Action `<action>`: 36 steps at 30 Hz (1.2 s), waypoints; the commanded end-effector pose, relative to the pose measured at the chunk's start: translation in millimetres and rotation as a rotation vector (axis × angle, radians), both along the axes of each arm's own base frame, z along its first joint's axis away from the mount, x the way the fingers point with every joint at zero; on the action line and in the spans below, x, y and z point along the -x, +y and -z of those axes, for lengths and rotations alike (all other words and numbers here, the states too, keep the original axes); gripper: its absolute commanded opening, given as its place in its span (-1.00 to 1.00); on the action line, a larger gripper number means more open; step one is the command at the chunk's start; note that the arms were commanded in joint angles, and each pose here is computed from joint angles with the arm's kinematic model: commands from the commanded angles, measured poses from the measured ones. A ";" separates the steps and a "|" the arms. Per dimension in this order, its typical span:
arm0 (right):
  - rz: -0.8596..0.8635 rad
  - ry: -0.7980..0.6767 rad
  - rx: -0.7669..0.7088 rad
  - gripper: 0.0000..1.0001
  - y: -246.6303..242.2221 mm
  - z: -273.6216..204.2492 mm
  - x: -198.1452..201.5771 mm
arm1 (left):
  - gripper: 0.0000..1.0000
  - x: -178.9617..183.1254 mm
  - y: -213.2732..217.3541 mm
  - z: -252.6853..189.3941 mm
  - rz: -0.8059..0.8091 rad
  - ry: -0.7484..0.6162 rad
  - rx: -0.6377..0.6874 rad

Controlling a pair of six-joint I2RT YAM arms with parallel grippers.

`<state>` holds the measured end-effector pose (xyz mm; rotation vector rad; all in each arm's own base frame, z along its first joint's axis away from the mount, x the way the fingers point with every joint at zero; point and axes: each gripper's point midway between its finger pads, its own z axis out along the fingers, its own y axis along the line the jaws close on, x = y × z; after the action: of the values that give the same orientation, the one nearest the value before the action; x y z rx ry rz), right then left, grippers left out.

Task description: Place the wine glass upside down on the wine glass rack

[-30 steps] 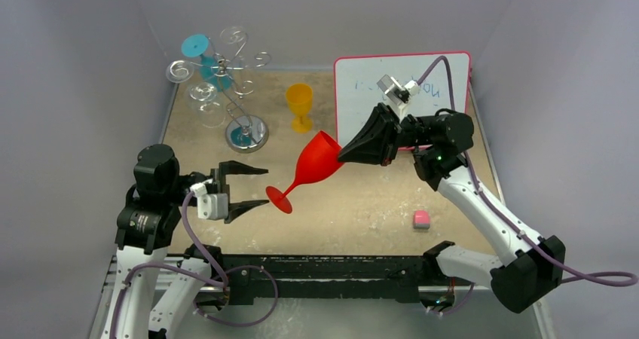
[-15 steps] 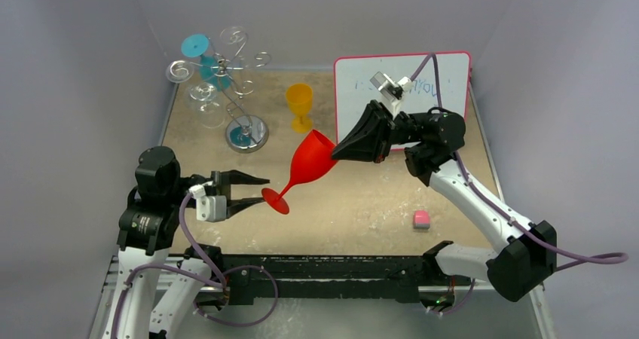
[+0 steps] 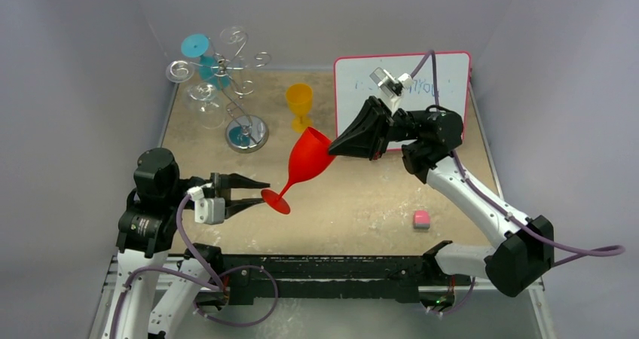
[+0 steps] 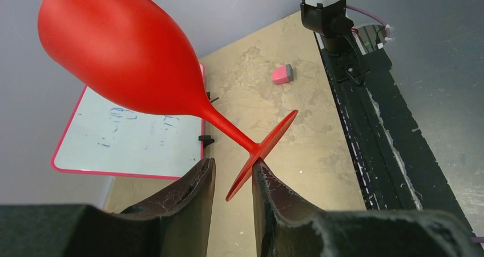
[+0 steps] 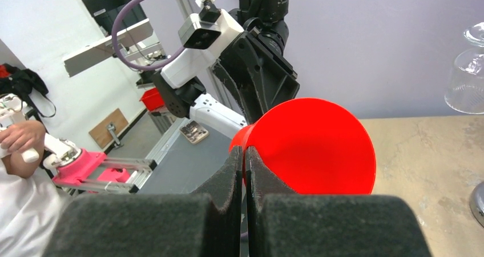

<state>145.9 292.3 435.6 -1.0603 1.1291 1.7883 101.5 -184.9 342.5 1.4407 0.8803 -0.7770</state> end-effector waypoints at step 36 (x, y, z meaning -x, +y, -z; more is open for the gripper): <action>0.140 -0.001 -0.075 0.00 7.5 -29.8 -17.9 | -1.00 5.1 -0.7 -20.5 0.002 -0.075 0.011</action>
<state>173.6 307.8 436.9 -0.9268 1.1920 1.7897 86.8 -189.3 348.2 1.4634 0.8336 -0.8525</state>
